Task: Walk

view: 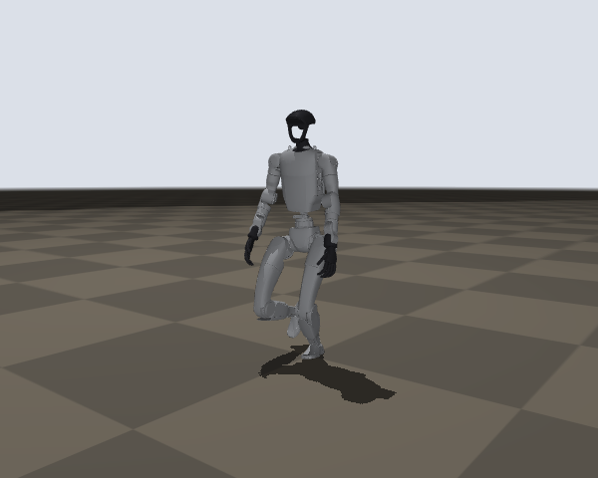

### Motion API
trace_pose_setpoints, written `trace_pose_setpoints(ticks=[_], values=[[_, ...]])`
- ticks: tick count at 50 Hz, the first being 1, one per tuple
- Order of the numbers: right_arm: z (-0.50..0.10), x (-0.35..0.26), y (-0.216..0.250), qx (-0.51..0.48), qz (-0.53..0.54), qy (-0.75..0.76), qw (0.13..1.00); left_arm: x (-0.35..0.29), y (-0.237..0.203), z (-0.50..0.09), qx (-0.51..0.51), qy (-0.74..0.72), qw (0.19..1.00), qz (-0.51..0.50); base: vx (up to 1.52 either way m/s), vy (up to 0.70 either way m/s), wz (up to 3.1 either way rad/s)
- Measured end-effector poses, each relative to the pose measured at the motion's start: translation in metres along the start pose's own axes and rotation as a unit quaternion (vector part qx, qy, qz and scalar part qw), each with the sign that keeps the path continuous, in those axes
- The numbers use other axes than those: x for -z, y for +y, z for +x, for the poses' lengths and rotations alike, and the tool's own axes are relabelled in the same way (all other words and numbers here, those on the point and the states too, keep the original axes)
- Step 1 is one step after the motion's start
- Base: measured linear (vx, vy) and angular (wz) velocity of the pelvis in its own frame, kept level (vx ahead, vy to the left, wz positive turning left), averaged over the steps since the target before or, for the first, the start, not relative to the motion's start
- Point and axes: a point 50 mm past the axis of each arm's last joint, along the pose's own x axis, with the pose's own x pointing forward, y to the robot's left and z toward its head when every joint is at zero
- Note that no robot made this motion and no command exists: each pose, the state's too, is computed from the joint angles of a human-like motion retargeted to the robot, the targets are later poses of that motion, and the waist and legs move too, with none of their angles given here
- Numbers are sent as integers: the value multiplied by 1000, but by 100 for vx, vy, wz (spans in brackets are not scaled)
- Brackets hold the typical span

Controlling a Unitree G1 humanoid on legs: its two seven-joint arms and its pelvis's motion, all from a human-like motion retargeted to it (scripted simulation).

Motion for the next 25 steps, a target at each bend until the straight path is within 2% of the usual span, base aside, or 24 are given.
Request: trace_pose_setpoints(ticks=[17, 25], values=[[2, -6, 4, 11, 2, -5, 1000, -94, -13, -6, 7, -154, 988, 12, 34, -8, 1], [1, 11, 7, 3, -8, 31, 999, -96, -22, -7, 24, -157, 987, -7, 39, -11, -12]])
